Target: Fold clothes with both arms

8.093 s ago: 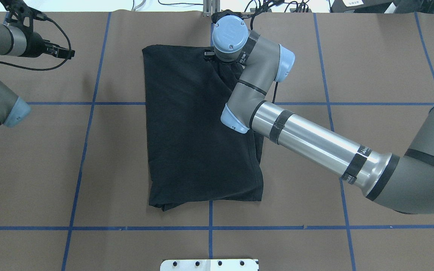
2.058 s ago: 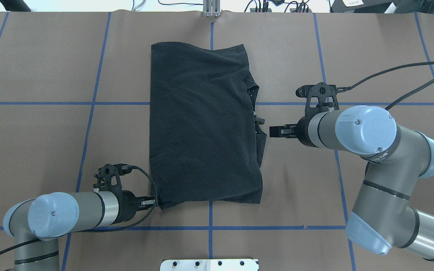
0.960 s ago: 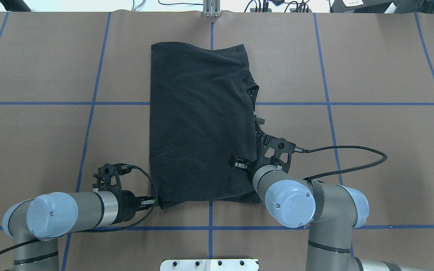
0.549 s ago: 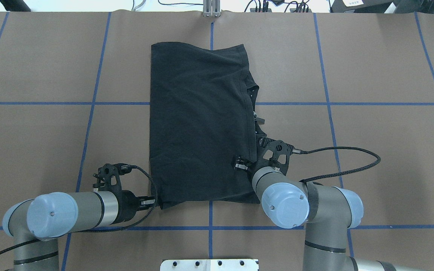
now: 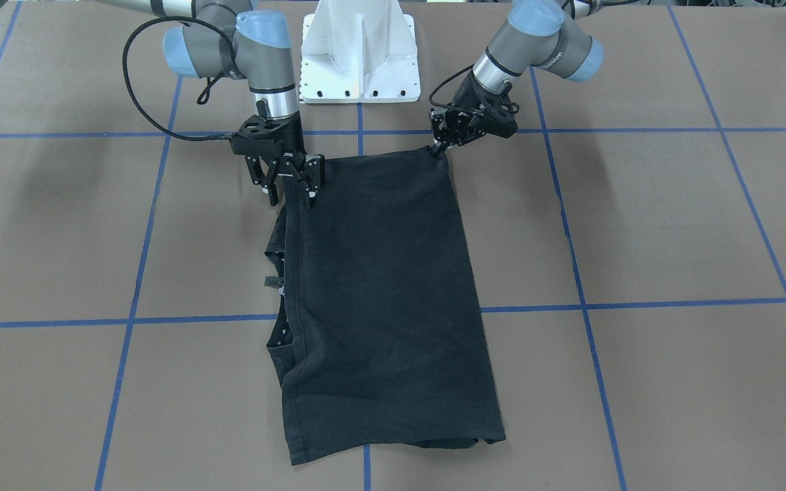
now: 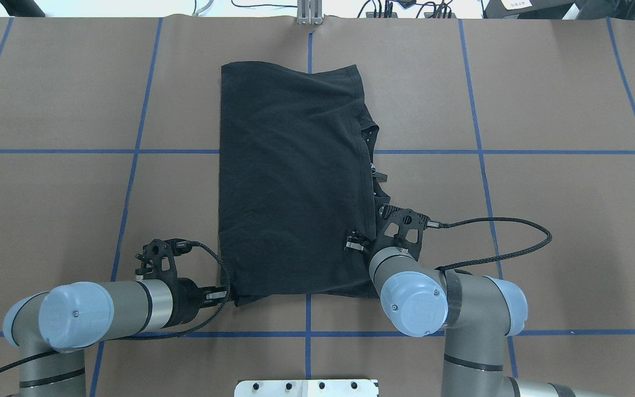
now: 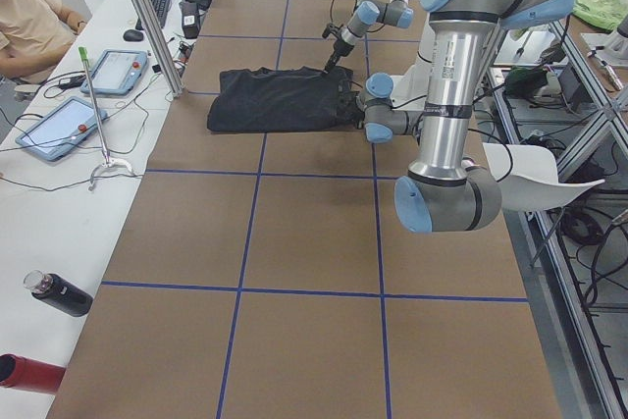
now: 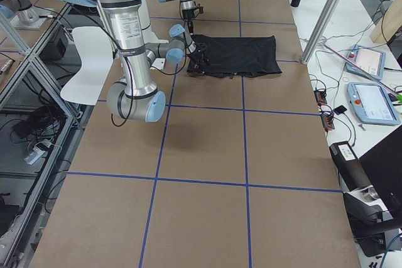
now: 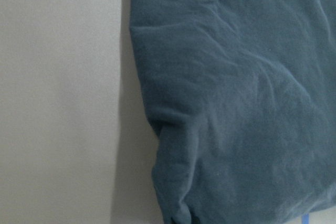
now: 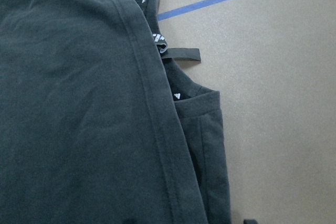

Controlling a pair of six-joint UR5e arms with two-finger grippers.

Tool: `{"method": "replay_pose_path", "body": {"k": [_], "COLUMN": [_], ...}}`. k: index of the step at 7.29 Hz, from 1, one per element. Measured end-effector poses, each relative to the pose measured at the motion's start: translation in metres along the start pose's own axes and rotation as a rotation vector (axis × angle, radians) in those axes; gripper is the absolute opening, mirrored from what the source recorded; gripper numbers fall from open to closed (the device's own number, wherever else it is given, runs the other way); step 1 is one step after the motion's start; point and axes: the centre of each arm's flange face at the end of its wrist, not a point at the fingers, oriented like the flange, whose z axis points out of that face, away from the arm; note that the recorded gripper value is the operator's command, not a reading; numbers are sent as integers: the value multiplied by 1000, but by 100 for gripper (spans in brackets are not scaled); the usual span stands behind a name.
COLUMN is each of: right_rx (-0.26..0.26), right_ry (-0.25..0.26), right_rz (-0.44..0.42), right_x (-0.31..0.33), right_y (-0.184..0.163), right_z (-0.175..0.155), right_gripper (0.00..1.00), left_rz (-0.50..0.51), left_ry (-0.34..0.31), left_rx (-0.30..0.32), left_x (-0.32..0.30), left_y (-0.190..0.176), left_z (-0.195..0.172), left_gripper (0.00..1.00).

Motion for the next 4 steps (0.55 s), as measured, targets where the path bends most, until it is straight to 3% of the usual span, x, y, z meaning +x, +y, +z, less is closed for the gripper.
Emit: {"method": "replay_pose_path", "body": {"k": [1,3,4], "right_rx": [2,4,4], "right_ry": [6,9,6], "right_rz": [-3,-5,-4], "right_x": [1,1,-1], "right_y": [2,3,3], "right_z": [3,5,4], "right_gripper": [69,29,20], "left_rz": [0,0,0], "left_ry": [0,-1,0], "left_rx": [1,2,2], "left_x": [0,0,0], "left_y": [0,0,0], "left_z": [0,0,1], "left_gripper": [0,0,0]}}
